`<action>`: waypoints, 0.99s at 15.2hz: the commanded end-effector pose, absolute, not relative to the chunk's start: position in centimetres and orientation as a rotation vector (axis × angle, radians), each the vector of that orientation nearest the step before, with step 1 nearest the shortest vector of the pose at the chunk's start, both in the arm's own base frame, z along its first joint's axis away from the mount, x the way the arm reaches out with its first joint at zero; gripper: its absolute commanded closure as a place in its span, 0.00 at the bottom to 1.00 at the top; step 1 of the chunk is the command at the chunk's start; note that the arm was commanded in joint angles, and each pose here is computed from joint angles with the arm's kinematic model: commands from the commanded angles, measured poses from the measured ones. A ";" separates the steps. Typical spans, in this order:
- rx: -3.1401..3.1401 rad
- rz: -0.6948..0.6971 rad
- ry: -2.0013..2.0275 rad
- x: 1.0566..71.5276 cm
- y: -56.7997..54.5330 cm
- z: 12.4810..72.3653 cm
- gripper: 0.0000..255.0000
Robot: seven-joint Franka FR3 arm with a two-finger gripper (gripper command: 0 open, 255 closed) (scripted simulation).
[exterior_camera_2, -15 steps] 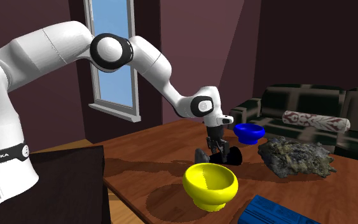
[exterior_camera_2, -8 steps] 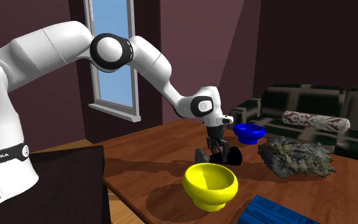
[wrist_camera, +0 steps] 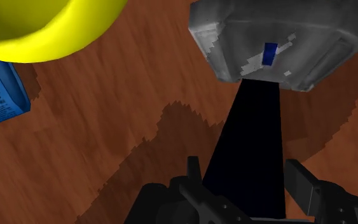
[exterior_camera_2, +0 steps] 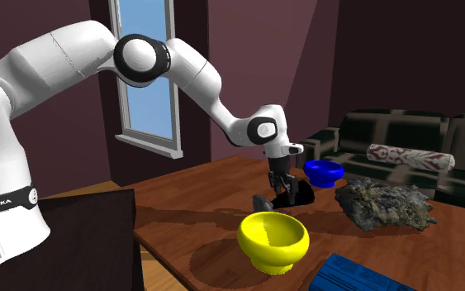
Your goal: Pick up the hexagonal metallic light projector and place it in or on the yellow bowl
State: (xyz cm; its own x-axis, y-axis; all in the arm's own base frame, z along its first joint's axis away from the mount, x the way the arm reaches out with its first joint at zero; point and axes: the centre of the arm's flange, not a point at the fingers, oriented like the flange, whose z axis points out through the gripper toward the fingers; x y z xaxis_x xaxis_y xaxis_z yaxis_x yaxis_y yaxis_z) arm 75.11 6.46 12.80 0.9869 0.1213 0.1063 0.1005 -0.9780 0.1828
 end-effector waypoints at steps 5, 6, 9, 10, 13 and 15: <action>2.954 0.176 0.166 75.2 6.4 16.1 1.00; 2.954 0.176 0.166 75.2 6.4 16.7 1.00; 2.954 0.176 0.166 75.2 6.4 18.2 1.00; 2.954 0.176 0.166 75.2 6.4 18.8 1.00; 2.954 0.176 0.166 75.2 6.4 20.3 1.00; 2.954 0.176 0.166 75.2 6.4 21.4 1.00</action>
